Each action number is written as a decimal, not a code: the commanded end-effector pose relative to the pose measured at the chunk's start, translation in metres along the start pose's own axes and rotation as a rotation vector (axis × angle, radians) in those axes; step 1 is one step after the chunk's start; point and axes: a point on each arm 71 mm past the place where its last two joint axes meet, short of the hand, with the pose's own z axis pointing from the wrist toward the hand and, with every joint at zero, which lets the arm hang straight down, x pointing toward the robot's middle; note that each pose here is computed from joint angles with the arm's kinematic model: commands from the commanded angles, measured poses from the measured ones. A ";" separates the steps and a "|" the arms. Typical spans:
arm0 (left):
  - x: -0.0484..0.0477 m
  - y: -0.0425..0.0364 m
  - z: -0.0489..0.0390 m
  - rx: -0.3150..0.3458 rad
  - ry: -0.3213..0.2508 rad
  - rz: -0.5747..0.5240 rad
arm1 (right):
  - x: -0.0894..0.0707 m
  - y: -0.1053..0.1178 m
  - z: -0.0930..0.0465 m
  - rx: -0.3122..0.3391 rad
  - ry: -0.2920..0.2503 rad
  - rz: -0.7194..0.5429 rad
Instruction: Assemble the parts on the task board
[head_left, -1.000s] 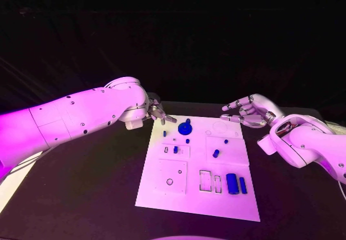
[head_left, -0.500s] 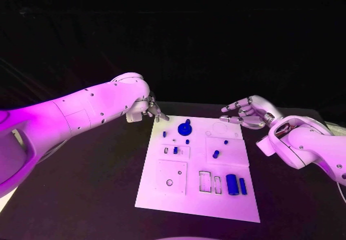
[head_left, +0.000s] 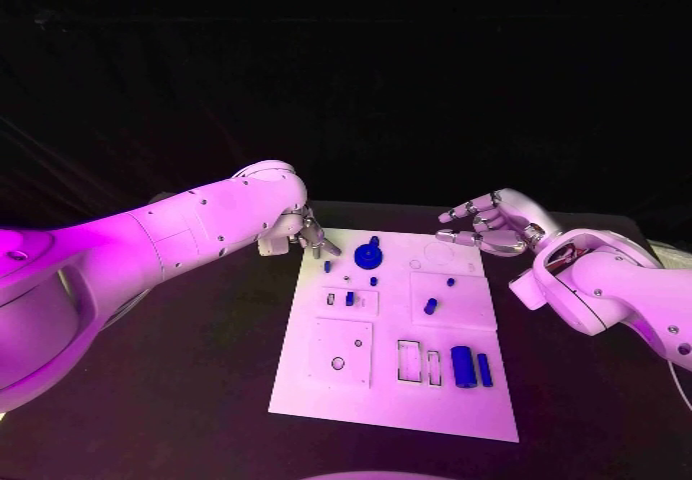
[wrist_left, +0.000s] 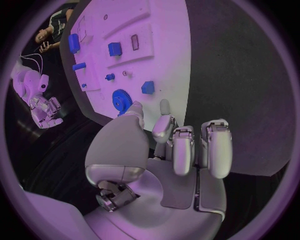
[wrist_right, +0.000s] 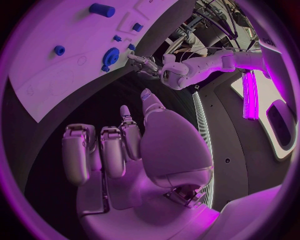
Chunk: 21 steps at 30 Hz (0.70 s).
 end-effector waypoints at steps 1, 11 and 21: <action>0.0029 -0.0022 0.0002 0.023 0.034 0.017 | 0.002 0.001 0.000 -0.008 0.012 -0.006; 0.0074 -0.0018 0.0002 0.038 0.077 0.022 | 0.003 0.000 0.001 -0.007 0.014 -0.004; 0.0078 -0.0014 -0.0002 0.049 0.077 0.019 | 0.003 0.000 0.001 -0.006 0.015 -0.004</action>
